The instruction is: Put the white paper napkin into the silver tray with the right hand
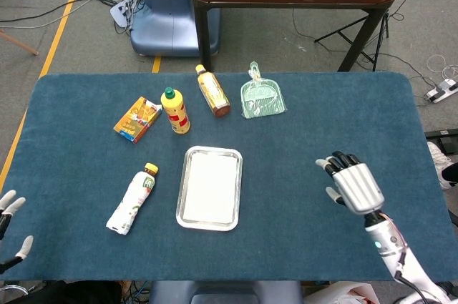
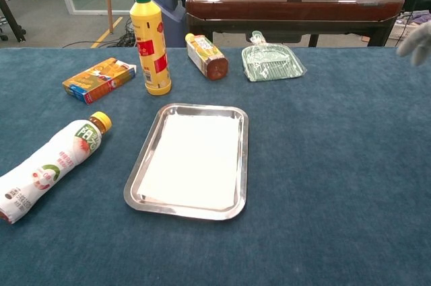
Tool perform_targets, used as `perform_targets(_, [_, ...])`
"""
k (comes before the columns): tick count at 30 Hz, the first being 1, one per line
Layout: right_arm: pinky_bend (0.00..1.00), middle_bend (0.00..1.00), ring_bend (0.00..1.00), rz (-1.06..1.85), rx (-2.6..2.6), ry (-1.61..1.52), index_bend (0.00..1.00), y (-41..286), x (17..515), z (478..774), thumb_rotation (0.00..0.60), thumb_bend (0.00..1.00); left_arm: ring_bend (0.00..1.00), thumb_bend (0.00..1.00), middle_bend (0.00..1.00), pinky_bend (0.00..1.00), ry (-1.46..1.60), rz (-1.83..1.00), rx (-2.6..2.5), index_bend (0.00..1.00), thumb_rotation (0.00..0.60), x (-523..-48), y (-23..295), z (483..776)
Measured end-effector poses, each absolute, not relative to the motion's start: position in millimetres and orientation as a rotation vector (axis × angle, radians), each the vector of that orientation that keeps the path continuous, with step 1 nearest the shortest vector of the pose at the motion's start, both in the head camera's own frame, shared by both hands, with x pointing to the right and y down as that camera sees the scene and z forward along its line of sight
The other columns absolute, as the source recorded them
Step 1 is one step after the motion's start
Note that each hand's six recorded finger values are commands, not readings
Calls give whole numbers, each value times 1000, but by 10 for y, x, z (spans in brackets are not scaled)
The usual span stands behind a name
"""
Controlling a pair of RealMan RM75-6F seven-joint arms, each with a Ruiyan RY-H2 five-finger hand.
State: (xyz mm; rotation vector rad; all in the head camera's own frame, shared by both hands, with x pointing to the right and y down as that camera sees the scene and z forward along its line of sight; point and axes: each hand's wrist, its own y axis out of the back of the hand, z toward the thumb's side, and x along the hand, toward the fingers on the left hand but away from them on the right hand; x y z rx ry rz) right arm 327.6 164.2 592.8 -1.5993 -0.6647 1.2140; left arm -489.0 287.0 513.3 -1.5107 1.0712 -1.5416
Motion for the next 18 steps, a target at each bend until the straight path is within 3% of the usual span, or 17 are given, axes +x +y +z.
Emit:
perform_targets(10, [414, 363, 235, 1407, -1480, -792, 300, 1993, 3913, 5566, 600, 232, 63, 307, 81, 14, 1057, -1525, -1535, 168, 600, -4812, 2836, 5164])
perform_targets(18, [414, 363, 235, 1449, -1459, -823, 300, 2089, 4059, 5460, 600, 232, 63, 307, 81, 14, 1053, -1517, -1545, 168, 600, -4786, 2832, 5174])
